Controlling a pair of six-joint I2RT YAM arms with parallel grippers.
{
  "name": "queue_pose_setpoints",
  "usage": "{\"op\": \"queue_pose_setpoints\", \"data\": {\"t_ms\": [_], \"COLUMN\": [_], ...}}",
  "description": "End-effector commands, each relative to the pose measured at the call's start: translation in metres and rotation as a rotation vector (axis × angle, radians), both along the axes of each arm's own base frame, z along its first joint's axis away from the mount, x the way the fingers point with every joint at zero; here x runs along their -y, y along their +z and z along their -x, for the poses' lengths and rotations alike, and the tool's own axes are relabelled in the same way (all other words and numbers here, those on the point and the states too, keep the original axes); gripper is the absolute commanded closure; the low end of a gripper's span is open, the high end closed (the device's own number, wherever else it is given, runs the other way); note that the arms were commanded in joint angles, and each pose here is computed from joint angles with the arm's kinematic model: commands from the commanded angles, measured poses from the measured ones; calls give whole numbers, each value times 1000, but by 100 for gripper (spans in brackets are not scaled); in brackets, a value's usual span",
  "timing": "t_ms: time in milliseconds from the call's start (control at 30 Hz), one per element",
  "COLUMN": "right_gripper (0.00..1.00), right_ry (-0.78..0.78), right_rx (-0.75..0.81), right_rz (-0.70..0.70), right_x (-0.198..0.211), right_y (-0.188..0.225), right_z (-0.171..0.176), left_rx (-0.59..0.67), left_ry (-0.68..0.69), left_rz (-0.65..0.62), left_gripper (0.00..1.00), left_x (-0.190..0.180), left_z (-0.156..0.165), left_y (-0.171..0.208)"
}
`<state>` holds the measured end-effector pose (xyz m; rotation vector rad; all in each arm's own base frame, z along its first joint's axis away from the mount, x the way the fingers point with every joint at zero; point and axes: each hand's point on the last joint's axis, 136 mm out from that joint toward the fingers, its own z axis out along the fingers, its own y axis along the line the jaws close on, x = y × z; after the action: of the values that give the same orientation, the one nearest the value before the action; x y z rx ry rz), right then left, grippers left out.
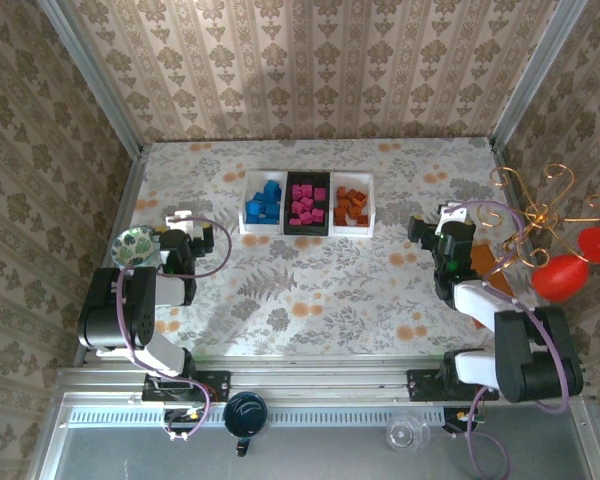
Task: Sort the legos into containers by color
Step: Reset both arms
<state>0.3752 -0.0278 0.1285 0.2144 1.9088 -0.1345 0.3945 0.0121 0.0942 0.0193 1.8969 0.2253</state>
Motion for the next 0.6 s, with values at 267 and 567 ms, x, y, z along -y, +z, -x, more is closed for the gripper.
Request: {"op": "queue_pose_setpoints", "data": {"t_ms": [267, 567], "right_gripper": [0, 0], "right_ry": [109, 79], "right_rx": [7, 7], "right_rz": [-25, 10], "right_x": [-12, -11], "right_y": [-30, -29], "right_z": [-21, -22], "left_rx": [27, 28], "left_ry": [14, 11], "left_rz": [14, 12], "left_gripper": [0, 0], "left_x": [-2, -1], "left_z": [-2, -2], "left_y": [6, 6]}}
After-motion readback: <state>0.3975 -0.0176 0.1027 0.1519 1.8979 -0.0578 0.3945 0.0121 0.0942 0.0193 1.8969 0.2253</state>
